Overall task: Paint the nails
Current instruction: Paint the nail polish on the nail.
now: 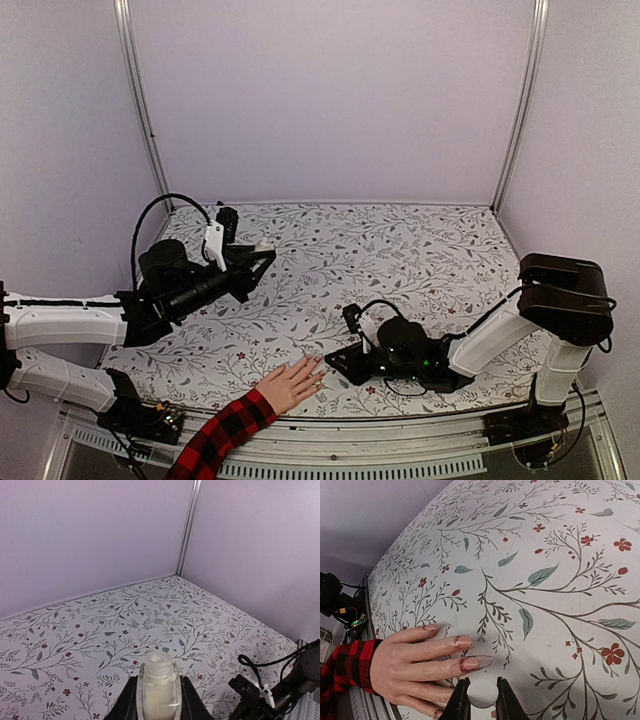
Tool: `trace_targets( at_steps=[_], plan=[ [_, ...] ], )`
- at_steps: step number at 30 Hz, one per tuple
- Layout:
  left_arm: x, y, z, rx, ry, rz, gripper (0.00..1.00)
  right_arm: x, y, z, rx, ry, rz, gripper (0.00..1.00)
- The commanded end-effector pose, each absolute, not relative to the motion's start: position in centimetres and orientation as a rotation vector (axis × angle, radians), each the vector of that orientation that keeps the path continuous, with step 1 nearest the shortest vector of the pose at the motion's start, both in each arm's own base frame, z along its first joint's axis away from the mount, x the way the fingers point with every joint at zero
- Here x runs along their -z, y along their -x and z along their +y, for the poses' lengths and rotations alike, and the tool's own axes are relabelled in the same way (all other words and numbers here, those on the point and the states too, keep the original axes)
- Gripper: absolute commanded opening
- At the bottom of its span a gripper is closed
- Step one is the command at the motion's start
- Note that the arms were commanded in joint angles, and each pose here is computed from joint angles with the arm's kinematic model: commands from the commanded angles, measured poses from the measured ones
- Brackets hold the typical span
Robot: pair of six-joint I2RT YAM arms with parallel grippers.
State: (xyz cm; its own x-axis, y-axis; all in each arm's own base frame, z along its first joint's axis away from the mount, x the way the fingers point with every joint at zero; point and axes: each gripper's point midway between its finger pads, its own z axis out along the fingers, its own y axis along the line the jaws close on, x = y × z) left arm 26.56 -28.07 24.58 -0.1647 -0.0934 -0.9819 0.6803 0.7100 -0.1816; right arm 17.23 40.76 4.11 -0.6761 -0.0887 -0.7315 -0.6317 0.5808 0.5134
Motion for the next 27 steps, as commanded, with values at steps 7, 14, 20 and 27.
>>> trace_targets(
  at_steps=[7, 14, 20, 27],
  plan=[
    [-25.45, -26.49, -28.37, 0.744, -0.489, 1.562, 0.00, -4.21, -17.42, 40.22, -1.014, 0.549, 2.146, 0.00],
    [-25.51, -26.49, -28.42, 0.745, -0.492, 1.559, 0.00, -4.21, -17.56, 40.11, -1.006, 0.544, 2.147, 0.00],
    [-25.48, -26.50, -28.44, 0.745, -0.492, 1.560, 0.00, -4.23, -17.64, 40.08, -1.002, 0.544, 2.147, 0.00],
    [-25.56, -26.56, -28.50, 0.744, -0.493, 1.559, 0.00, -4.33, -17.85, 40.06, -1.000, 0.541, 2.144, 0.00]
  ],
)
